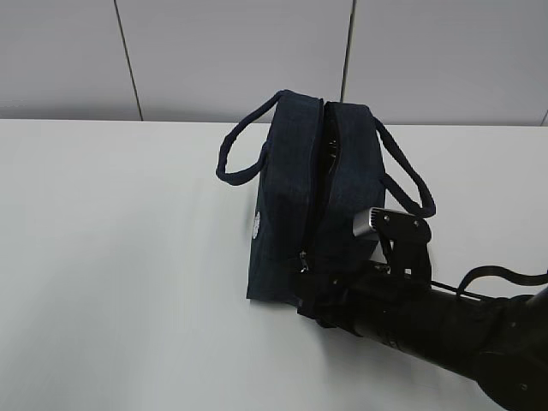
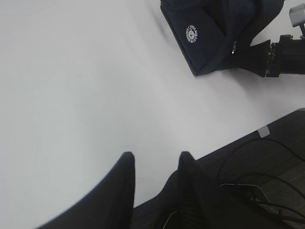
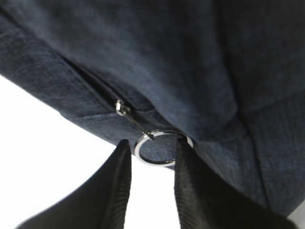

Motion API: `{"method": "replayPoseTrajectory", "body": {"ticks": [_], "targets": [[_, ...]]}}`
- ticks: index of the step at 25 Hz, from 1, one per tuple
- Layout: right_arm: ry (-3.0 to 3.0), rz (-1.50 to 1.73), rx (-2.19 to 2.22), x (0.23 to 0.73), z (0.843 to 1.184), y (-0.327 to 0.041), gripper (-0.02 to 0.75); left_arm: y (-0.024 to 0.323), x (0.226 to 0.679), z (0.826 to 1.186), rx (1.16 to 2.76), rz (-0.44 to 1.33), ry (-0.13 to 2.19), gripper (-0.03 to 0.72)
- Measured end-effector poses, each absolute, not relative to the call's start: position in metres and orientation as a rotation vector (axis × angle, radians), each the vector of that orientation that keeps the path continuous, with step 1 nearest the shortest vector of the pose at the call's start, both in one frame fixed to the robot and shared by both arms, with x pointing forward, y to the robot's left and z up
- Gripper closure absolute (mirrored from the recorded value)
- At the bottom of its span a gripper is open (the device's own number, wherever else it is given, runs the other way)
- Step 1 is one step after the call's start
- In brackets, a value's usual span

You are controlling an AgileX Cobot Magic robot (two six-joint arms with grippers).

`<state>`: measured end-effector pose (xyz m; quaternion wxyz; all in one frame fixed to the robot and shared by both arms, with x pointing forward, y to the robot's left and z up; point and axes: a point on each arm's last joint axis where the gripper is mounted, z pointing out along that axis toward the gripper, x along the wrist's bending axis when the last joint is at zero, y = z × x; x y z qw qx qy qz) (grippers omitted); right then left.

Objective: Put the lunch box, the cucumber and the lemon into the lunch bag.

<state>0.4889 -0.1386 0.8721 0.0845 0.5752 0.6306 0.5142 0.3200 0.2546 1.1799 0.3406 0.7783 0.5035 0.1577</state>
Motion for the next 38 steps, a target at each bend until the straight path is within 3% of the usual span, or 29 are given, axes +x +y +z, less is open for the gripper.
{"method": "replayPoseTrajectory", "body": {"ticks": [12,17,21,35,38], "targets": [[1.875,1.52,1.761,0.4845,0.869,-0.1415,0.52,0.2546,0.32,1.1799,2.025,0.41,1.31,0.487],[1.871,1.523,1.765,0.4845,0.8691,-0.1415,0.624,0.2546,0.32,1.1799,2.025,0.41,1.31,0.488],[1.868,1.524,1.77,0.4845,0.8691,-0.1416,0.652,0.2546,0.32,1.1799,2.025,0.41,1.31,0.488],[1.917,1.542,1.695,0.483,0.87,-0.1394,0.652,0.2548,0.3201,1.1799,2.025,0.412,1.31,0.488],[1.937,1.547,1.674,0.4822,0.8701,-0.1384,0.592,0.2548,0.3201,1.1799,2.025,0.412,1.31,0.488]]}}
